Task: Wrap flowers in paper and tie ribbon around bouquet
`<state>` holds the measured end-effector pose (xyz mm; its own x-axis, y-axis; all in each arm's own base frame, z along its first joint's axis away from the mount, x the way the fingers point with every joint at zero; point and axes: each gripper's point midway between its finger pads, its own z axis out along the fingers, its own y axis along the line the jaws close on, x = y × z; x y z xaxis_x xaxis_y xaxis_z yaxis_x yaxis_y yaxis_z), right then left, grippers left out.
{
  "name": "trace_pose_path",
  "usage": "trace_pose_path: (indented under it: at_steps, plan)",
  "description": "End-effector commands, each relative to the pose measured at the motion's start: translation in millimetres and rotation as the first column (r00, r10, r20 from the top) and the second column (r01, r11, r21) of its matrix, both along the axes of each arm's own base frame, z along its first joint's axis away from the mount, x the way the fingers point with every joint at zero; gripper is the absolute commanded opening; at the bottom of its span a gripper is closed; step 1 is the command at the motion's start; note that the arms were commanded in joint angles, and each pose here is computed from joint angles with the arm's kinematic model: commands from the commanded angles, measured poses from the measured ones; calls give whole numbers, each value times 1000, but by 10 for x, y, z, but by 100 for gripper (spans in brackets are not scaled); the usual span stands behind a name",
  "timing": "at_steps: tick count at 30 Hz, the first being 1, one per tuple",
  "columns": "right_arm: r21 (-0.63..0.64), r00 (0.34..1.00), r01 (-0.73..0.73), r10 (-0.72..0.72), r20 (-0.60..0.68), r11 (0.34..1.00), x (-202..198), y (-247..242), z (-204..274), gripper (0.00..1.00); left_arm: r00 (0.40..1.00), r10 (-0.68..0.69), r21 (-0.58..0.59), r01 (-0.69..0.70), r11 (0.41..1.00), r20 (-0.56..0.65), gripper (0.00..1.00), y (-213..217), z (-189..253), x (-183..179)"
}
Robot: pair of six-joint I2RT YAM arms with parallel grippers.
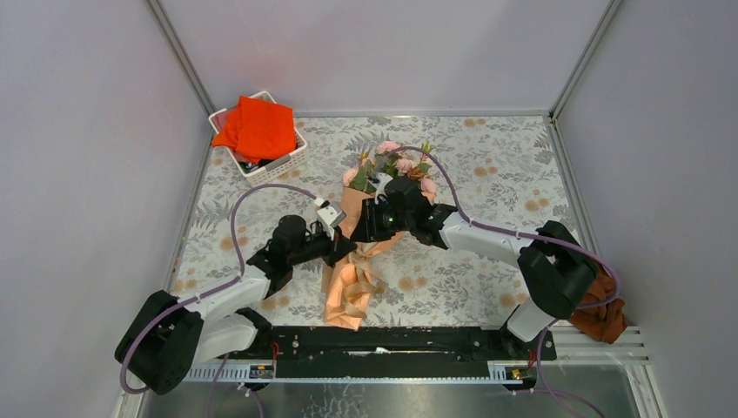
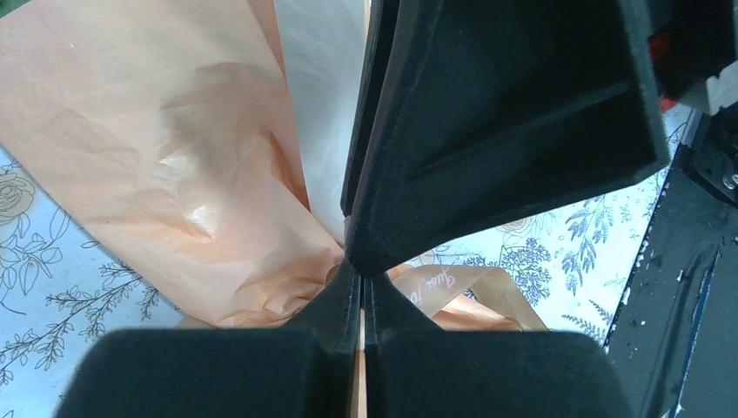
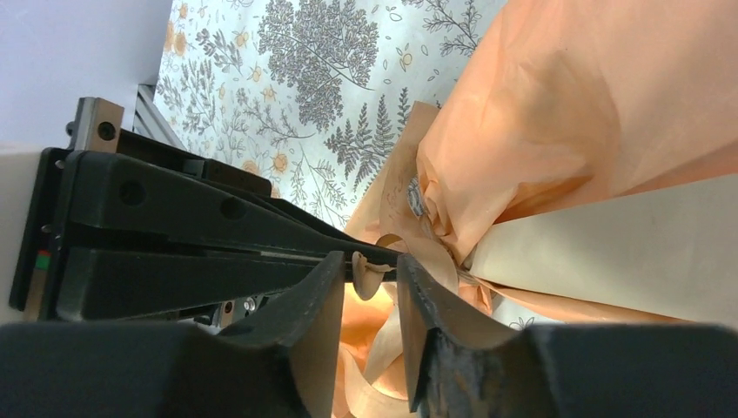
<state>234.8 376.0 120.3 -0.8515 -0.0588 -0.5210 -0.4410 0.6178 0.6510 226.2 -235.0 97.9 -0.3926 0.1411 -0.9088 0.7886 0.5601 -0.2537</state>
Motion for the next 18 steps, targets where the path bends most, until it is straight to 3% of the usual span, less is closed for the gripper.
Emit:
trace_pose_path:
  at_steps: [1,4,7,10,12,18]
  plan:
    - [39,986,-84,77,150,996,30,-7,473,39,997,46,-66,-42,997,58,0,-15,185,91]
    - [10,978,-98,94,188,995,33,-168,374,40,997,62,-94,-57,994,48,0,-6,216,93]
    - [9,977,-135,132,170,991,-28,-167,178,27,997,81,-118,-78,990,20,0,7,226,99]
    - [51,977,-173,165,132,984,-81,-64,47,26,993,111,-137,-115,984,-33,0,42,213,123]
    - [83,979,-164,151,139,983,-58,-20,23,27,991,120,-145,-127,981,-54,0,54,209,116]
    - [78,983,-165,157,92,983,-93,10,-212,42,989,134,-141,-141,980,-61,0,74,183,128]
